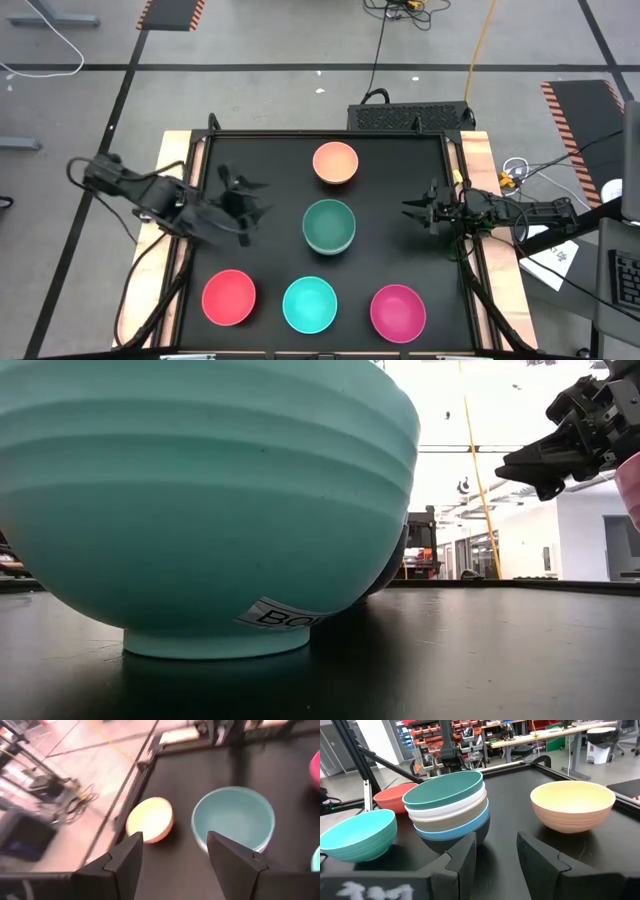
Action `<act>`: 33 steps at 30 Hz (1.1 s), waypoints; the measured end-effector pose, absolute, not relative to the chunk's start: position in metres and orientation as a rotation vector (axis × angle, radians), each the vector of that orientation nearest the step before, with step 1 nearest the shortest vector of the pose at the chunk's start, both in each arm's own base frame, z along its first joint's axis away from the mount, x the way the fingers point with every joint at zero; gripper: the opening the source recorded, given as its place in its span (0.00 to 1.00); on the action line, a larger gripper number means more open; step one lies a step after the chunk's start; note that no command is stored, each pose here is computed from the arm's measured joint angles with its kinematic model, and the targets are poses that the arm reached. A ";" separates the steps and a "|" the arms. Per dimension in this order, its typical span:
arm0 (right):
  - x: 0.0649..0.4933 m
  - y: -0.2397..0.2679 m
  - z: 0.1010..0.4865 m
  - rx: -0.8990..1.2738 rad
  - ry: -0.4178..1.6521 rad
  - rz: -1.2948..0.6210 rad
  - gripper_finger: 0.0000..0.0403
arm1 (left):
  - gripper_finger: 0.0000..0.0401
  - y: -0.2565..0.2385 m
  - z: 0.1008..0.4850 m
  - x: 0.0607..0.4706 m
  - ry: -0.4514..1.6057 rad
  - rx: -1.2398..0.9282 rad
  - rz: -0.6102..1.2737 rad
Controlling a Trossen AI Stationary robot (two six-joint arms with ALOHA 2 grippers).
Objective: Nest bowls inside each other
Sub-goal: Stack the orange bowl on the green bowl
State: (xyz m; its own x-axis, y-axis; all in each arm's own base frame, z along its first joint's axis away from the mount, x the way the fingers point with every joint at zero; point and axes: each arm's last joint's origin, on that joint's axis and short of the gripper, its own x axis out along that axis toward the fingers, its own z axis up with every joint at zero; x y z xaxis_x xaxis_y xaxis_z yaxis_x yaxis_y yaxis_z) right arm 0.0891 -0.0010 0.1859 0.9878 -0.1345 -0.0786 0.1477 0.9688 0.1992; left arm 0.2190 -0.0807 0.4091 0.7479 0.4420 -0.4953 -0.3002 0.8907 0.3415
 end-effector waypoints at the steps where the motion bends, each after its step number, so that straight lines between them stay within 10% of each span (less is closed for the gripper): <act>1: 0.089 -0.001 0.186 0.206 0.060 -0.143 0.34 | 0.56 -0.080 0.401 0.214 0.557 0.228 0.373; 9: 0.090 -0.001 0.190 0.212 0.015 -0.137 0.34 | 0.56 -0.071 0.309 0.200 0.207 0.283 -0.097; 33: 0.086 -0.002 0.209 0.121 -0.081 -0.148 0.34 | 0.56 -0.005 0.170 0.116 0.061 0.023 0.121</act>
State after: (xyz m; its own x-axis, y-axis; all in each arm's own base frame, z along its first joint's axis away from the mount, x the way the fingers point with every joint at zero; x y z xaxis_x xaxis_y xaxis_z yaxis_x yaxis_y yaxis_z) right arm 0.0859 -0.0017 0.2089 0.9857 -0.1523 0.0716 0.1425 0.9817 0.1259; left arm 0.1156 -0.0052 0.1695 0.9908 0.1211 -0.0596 -0.1197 0.9925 0.0266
